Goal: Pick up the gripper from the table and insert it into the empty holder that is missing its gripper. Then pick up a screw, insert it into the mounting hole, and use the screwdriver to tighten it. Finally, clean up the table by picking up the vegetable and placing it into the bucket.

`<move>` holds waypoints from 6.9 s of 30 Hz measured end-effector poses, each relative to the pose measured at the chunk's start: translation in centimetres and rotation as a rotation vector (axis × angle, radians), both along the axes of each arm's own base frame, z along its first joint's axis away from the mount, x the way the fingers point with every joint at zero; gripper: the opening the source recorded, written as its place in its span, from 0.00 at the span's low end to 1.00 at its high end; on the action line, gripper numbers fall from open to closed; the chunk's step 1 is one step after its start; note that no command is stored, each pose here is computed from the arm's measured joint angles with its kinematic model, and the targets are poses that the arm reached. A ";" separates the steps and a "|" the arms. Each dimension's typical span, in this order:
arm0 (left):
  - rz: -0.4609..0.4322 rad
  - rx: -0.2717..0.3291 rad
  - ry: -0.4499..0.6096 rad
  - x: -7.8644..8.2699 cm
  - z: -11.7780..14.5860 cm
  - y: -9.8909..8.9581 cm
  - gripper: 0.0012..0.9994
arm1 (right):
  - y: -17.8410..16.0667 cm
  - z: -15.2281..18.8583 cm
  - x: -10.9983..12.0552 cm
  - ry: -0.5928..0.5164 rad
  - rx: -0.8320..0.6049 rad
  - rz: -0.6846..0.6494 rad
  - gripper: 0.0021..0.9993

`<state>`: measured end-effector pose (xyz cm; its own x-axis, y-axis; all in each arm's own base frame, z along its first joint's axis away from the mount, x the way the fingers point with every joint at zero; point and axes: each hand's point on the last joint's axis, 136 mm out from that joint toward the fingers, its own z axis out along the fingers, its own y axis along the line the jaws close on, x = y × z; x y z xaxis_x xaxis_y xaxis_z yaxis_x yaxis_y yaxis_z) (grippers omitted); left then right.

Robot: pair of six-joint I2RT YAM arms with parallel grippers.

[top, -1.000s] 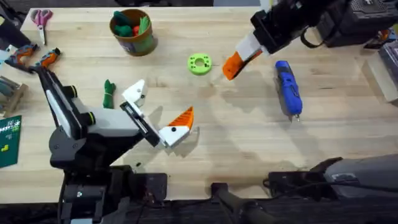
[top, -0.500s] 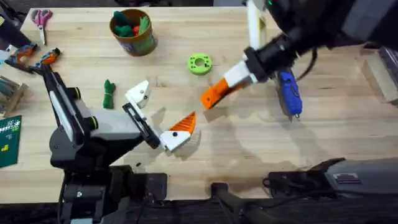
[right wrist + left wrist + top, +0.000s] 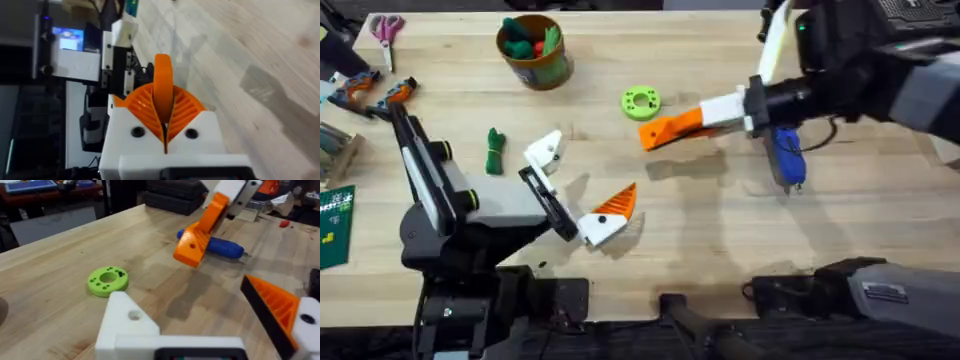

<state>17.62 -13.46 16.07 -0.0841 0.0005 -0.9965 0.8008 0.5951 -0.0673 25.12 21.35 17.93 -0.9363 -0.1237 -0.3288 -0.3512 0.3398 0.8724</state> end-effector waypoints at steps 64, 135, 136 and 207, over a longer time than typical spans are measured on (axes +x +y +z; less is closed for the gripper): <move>-0.091 -0.008 0.011 -1.3 -0.1 -0.9 0.99 | 11.1 -0.5 -1.9 0.292 0.244 0.345 0.01; -0.027 -0.011 0.018 -0.4 -0.1 -0.2 0.99 | 15.7 -1.1 -0.6 0.287 0.203 0.275 0.01; -0.027 -0.011 0.018 -0.4 -0.1 -0.2 0.99 | 15.7 -1.1 -0.6 0.287 0.203 0.275 0.01; -0.103 -0.006 0.009 -1.5 -0.1 -1.0 0.99 | 1.7 -1.2 11.1 -0.085 -0.453 -0.016 0.99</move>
